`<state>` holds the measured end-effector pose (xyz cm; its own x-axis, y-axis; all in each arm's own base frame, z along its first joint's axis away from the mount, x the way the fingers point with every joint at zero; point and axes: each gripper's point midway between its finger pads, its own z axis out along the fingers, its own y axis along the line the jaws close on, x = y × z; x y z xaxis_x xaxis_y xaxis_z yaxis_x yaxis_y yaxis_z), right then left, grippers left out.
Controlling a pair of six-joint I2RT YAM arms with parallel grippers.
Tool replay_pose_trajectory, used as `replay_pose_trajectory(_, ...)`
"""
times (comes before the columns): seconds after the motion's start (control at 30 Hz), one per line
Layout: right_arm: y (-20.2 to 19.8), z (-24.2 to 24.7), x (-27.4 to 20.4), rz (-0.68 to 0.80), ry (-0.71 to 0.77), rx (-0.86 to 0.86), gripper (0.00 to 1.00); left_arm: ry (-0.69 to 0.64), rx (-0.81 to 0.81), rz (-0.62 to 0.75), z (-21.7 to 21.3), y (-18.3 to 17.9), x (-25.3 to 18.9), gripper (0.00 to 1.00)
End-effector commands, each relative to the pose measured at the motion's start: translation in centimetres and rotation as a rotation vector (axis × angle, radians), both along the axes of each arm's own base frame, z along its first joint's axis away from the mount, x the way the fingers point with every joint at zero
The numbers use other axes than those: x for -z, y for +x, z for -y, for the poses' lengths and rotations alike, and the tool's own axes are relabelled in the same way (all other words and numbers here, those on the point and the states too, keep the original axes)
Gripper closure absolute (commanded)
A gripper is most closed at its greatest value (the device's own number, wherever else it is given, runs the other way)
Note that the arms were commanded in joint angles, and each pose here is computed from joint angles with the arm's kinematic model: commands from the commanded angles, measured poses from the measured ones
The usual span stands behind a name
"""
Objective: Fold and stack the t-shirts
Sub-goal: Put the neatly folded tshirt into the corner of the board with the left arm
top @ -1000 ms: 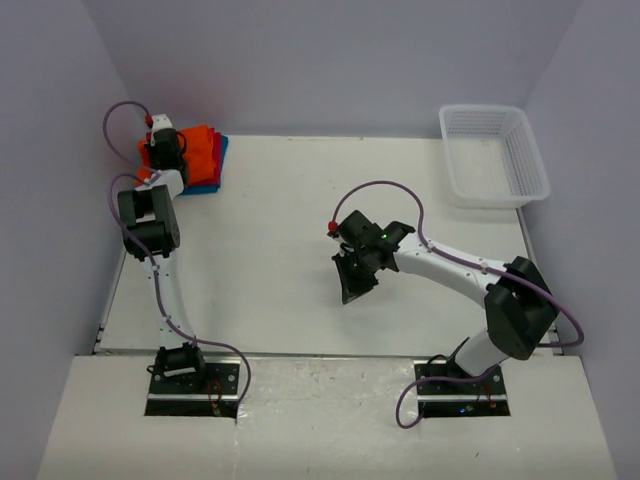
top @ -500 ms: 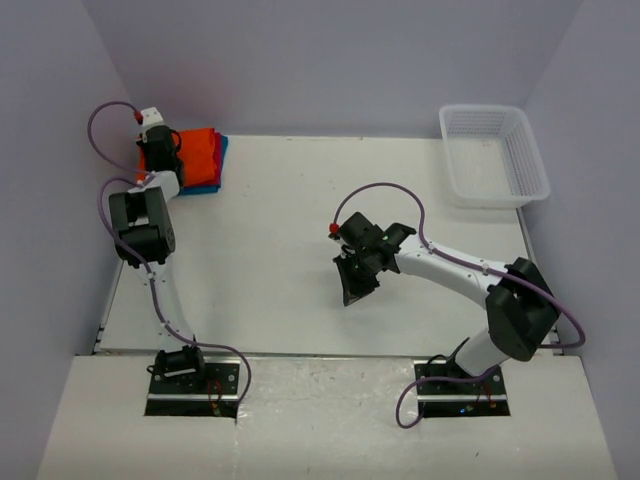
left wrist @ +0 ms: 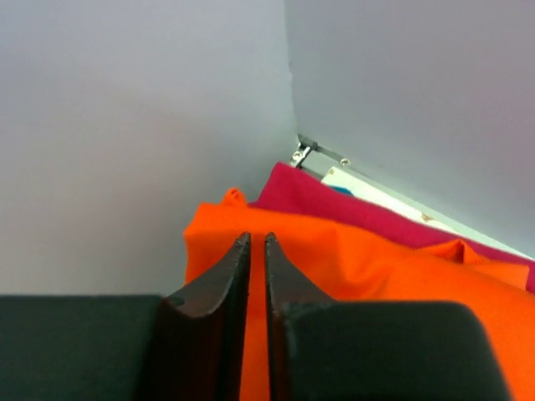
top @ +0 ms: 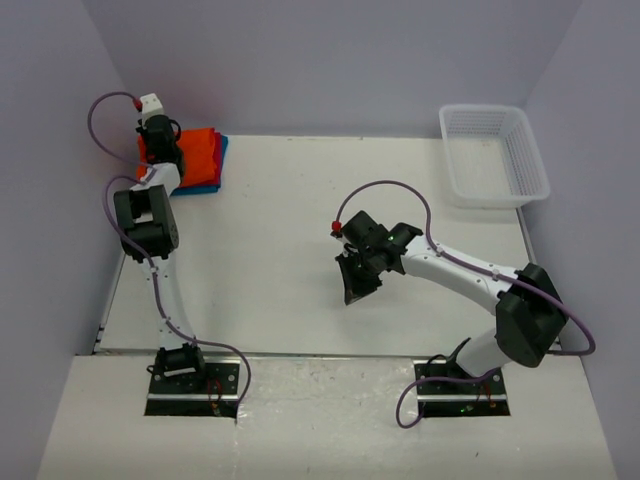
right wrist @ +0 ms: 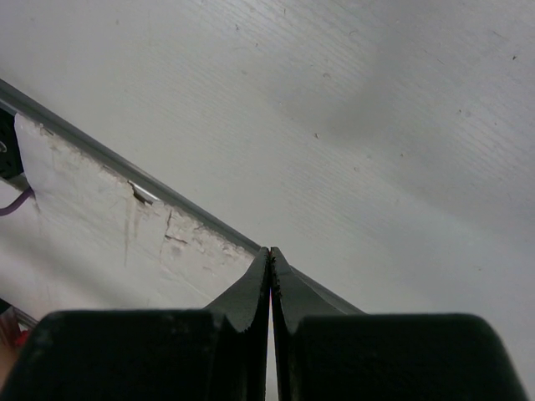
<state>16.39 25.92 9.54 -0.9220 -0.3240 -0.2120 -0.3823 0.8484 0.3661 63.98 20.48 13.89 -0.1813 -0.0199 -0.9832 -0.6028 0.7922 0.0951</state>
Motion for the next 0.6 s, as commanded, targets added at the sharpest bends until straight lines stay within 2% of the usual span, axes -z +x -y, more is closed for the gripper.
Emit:
replay_pose_trajectory(0.0, -0.5, 0.2, -0.7, 0.004, 0.006, -0.004, 1.00, 0.059, 0.004, 0.036, -0.5, 2.1, -0.5, 0.85)
replay_pose_trajectory(0.1, -0.6, 0.6, -0.7, 0.005, -0.007, 0.001, 1.00, 0.071, 0.029, 0.047, -0.5, 3.3, 0.4, 0.74)
replay_pose_trajectory(0.3, -0.8, 0.4, -0.7, -0.008, 0.003, 0.001, 1.00, 0.094, 0.046, 0.090, -0.5, 4.2, 2.2, 0.65)
replay_pose_trajectory(0.37, -0.9, 0.3, -0.7, -0.014, 0.009, 0.001, 1.00, 0.110, 0.042, 0.119, -0.6, 4.5, 2.4, 0.57)
replay_pose_trajectory(0.5, -1.0, 0.3, -0.7, -0.017, 0.010, 0.002, 1.00, 0.151, 0.040, 0.196, -0.7, 4.5, 1.3, 0.43)
replay_pose_trajectory(0.57, -1.1, 0.2, -0.2, -0.030, 0.008, 0.002, 1.00, 0.180, 0.057, 0.245, -0.4, 4.8, 0.6, 0.41)
